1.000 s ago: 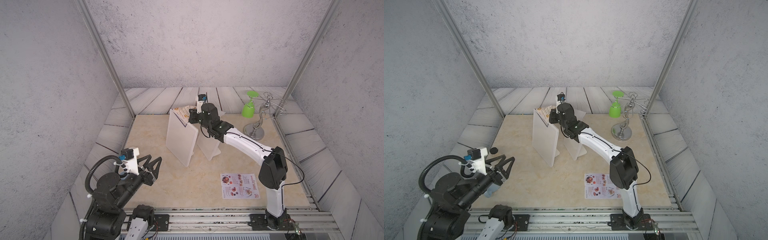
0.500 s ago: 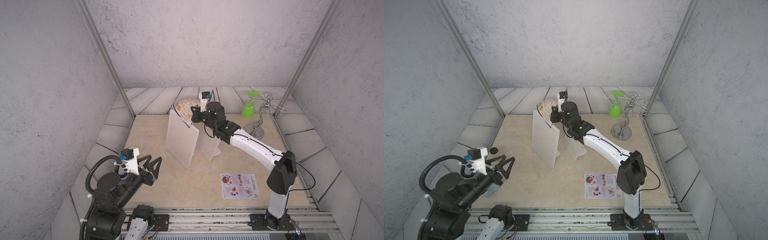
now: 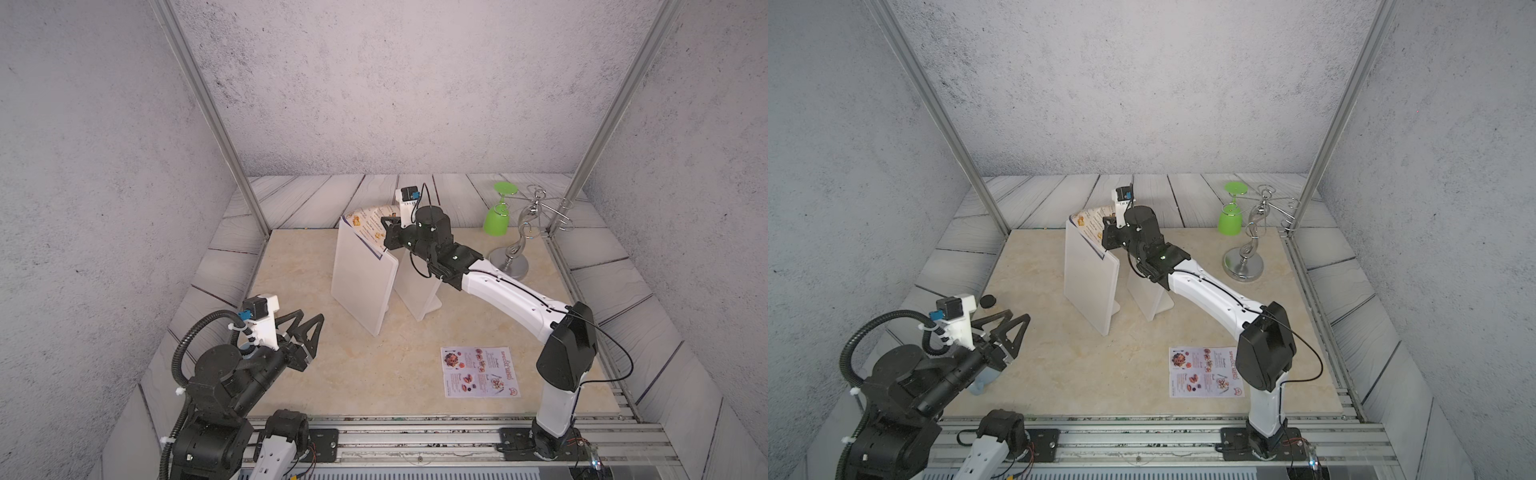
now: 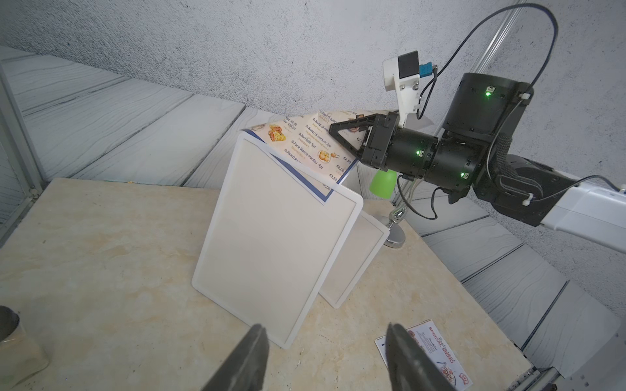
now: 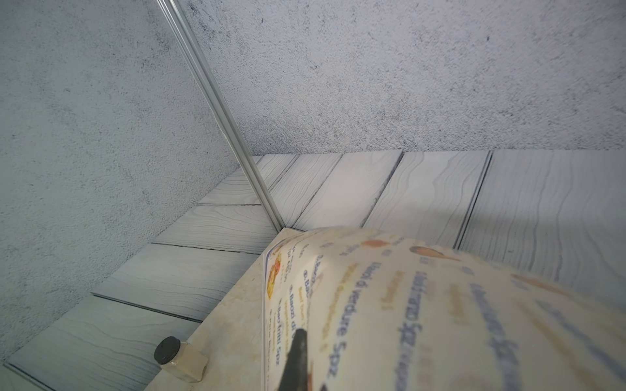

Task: Insert the menus into the narrow rack
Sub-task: Insert the menu into the narrow rack.

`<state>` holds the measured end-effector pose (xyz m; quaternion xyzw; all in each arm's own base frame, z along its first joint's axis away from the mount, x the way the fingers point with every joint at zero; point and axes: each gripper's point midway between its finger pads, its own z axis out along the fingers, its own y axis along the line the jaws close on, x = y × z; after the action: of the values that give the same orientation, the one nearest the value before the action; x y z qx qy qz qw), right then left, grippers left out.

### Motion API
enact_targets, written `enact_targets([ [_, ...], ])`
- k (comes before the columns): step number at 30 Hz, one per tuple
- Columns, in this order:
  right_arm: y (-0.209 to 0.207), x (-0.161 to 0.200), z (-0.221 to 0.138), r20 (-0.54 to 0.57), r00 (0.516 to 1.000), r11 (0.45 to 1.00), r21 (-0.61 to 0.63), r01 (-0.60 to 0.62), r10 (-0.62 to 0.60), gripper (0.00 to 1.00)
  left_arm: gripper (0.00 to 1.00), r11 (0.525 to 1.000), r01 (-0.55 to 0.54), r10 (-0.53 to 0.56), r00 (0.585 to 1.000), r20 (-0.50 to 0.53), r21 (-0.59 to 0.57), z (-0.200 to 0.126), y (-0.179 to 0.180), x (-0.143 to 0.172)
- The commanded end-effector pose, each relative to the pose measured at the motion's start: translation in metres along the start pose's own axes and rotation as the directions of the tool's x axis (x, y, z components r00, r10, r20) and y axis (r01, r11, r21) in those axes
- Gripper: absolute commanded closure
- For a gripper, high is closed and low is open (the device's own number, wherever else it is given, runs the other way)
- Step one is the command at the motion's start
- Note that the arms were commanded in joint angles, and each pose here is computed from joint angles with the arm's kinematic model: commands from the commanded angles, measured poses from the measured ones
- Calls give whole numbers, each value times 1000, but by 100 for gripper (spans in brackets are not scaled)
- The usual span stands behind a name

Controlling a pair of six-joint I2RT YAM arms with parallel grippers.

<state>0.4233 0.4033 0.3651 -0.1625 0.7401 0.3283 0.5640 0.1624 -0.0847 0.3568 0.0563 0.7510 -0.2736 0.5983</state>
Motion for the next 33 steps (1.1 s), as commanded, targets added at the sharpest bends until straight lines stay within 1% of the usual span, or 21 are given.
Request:
enact_targets([
  [1,16,-32,-27,67,997,998,-53,29,-26,100,41,1000,2,-2,1000,0,14,1,-2,1],
  [18,24,-29,-47,52,995,991,-96,90,-85,100,41,1000,1,-1,1000,0,16,1,-2,0],
  [33,24,-21,-52,12,993,988,-104,118,-117,100,41,1000,8,-8,1000,-3,13,1,-1,2],
])
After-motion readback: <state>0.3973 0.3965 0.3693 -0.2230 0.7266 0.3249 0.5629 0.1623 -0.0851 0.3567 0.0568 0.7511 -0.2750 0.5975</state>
